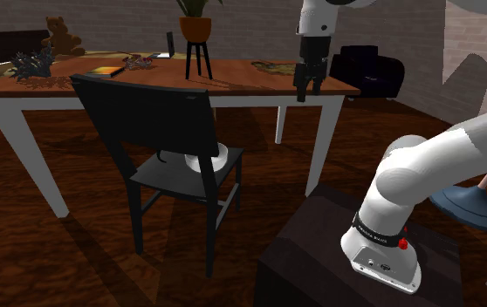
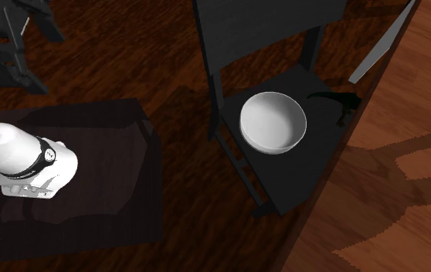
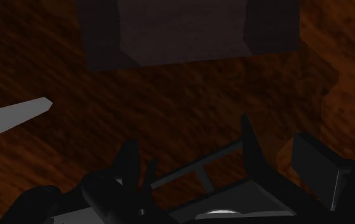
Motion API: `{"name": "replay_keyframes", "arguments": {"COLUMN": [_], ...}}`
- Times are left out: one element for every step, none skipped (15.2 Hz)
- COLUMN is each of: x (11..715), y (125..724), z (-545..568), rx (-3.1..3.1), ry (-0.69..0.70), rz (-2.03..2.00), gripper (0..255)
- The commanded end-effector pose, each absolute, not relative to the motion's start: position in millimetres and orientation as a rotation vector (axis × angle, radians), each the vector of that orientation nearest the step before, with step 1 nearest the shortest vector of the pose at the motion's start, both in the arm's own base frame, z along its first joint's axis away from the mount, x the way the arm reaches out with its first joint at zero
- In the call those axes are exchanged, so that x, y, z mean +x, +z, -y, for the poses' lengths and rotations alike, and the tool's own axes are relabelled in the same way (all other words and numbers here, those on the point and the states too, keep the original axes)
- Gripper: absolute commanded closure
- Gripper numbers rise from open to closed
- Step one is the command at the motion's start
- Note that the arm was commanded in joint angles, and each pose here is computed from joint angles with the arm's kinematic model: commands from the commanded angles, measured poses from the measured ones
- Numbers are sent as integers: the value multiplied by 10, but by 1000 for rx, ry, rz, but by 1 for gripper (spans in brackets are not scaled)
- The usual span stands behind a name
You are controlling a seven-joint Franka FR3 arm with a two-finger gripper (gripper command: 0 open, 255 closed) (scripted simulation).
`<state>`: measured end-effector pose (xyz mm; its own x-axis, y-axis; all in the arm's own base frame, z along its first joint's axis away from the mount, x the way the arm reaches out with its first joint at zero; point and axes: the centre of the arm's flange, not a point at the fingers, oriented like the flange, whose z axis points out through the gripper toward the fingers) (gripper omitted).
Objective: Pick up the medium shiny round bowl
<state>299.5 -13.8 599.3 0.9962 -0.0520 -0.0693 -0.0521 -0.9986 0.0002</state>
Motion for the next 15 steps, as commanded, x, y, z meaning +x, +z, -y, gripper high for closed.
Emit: {"name": "replay_keyframes", "arguments": {"x": [2995,3095,3195,3295,3395,3495,3595,3695,3795,3895,3996,4096,4196,4297,4397], "y": [5993,5909,5826,5742,5659,5576,5492,5409,5326,5243,5160,5077,4994,4911,4829], "z": [138,152,166,180,195,209,223,238,253,267,282,297,311,326,341], "rx": [-3137,-3134,-3132,-3129,-3126,-3123,-3121,-3118,-3115,-3113,-3110,-3107,-3104,-3101,-3099], "ry": [109,107,105,104,102,100,98,97,95,93,92,90,88,86,85], "rz": [-82,-86,-90,-94,-98,-102,-106,-110,-114,-118,-122,-126,-130,-134,-138], "gripper": [0,0,0,0,0,0,0,0,0,0,0,0,0,0,0]}}
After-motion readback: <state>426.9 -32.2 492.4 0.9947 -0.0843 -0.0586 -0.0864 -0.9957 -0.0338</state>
